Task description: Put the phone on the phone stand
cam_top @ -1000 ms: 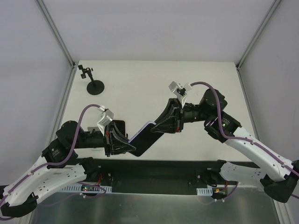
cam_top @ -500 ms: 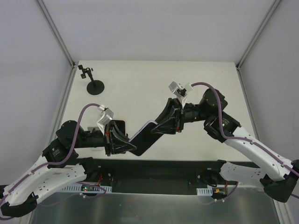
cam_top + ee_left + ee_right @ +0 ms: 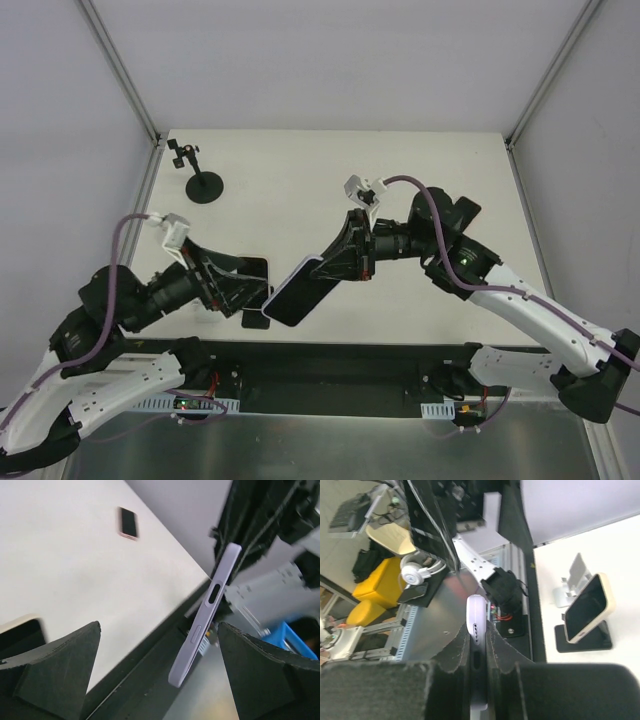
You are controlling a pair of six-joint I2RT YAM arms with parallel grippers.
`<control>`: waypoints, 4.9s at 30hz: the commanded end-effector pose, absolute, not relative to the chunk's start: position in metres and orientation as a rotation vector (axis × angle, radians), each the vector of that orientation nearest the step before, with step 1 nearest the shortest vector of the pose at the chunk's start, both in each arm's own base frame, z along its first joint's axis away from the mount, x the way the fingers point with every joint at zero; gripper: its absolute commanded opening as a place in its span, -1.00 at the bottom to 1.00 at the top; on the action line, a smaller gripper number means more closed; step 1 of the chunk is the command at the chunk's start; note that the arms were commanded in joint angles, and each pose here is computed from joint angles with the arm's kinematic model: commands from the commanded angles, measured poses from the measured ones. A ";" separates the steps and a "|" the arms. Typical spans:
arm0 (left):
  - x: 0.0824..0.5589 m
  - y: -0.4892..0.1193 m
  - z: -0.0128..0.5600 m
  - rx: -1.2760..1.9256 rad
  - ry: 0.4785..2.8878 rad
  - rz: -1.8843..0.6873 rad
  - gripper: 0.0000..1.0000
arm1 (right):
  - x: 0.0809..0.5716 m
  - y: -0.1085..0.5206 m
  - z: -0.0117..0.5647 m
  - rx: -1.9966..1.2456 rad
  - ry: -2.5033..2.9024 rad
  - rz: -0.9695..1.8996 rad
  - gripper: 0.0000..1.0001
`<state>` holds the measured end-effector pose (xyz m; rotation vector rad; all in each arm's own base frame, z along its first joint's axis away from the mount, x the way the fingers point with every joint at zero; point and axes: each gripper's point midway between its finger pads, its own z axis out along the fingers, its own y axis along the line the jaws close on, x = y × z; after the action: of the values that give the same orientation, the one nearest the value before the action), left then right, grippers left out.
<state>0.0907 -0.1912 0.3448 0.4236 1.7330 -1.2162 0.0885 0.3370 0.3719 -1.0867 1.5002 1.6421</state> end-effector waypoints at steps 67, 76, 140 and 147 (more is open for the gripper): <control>0.068 -0.037 0.372 0.147 1.675 -0.803 0.98 | 0.152 0.619 0.225 -1.763 1.312 0.971 -0.99; 0.069 -0.038 0.372 0.164 1.677 -0.792 0.98 | 0.152 0.621 0.210 -1.796 1.317 0.928 -0.99; 0.405 -0.036 0.345 -0.684 2.061 -0.562 0.98 | 0.173 0.218 0.236 -0.697 1.890 0.414 0.93; 0.446 0.038 0.294 -0.989 1.920 -0.755 0.98 | 0.172 0.216 0.232 -0.706 1.848 0.442 0.93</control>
<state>0.4251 0.0450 0.2908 -0.9686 2.0112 -0.4995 0.1677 0.2140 0.2213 -0.7222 1.9108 0.4212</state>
